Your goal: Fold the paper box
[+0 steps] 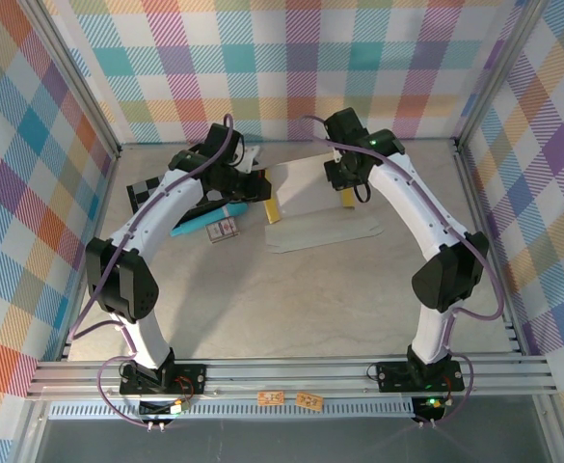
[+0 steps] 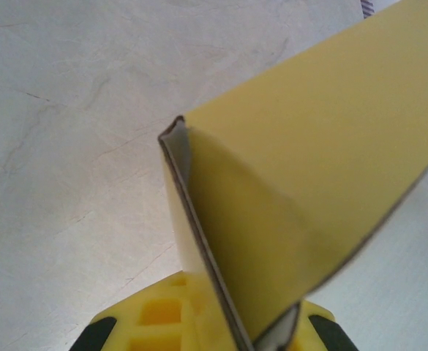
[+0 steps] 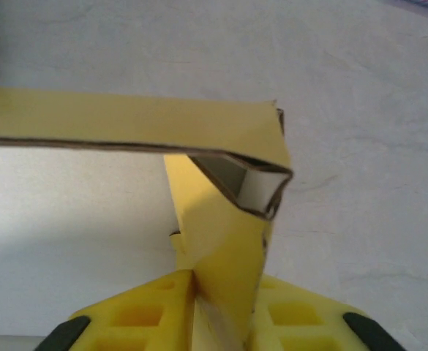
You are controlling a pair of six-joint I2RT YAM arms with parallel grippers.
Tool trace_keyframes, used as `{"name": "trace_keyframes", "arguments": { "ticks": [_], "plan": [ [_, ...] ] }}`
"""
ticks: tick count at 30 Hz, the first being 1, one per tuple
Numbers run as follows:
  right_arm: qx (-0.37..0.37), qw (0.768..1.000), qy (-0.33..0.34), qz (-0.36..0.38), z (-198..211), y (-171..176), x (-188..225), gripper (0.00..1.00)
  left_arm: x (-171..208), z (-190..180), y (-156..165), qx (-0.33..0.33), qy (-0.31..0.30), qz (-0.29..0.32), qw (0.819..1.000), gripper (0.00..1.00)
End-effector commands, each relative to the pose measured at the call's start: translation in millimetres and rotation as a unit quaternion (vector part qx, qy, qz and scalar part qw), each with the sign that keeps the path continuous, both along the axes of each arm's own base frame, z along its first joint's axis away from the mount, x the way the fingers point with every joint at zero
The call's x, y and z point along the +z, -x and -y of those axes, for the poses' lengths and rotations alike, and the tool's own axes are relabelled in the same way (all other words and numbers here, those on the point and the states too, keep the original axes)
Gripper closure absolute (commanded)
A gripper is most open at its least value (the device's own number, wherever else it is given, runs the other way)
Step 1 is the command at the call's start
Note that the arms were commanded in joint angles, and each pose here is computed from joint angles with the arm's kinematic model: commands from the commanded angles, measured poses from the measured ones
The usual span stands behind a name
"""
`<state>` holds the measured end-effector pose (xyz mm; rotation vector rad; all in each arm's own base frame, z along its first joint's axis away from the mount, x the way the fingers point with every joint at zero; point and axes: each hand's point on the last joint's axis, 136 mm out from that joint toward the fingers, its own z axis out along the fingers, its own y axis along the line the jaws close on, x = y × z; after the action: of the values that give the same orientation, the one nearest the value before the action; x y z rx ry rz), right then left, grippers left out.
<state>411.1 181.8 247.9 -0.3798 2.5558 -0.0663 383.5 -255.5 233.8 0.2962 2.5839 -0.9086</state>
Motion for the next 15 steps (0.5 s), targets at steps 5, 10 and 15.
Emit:
{"name": "trace_keyframes", "arguments": {
  "ticks": [5,10,15],
  "plan": [
    [0.026,0.998,-0.048,-0.02,-12,6,-2,0.67,49,29,2,-0.044,0.076,0.055,0.995,1.0],
    [0.03,0.997,-0.066,-0.023,-16,4,-2,0.65,50,30,1,-0.045,0.075,0.057,0.995,1.0],
    [0.029,0.997,-0.069,-0.026,-16,0,-5,0.63,50,30,0,-0.045,0.074,0.058,0.995,1.0]
  ]
}}
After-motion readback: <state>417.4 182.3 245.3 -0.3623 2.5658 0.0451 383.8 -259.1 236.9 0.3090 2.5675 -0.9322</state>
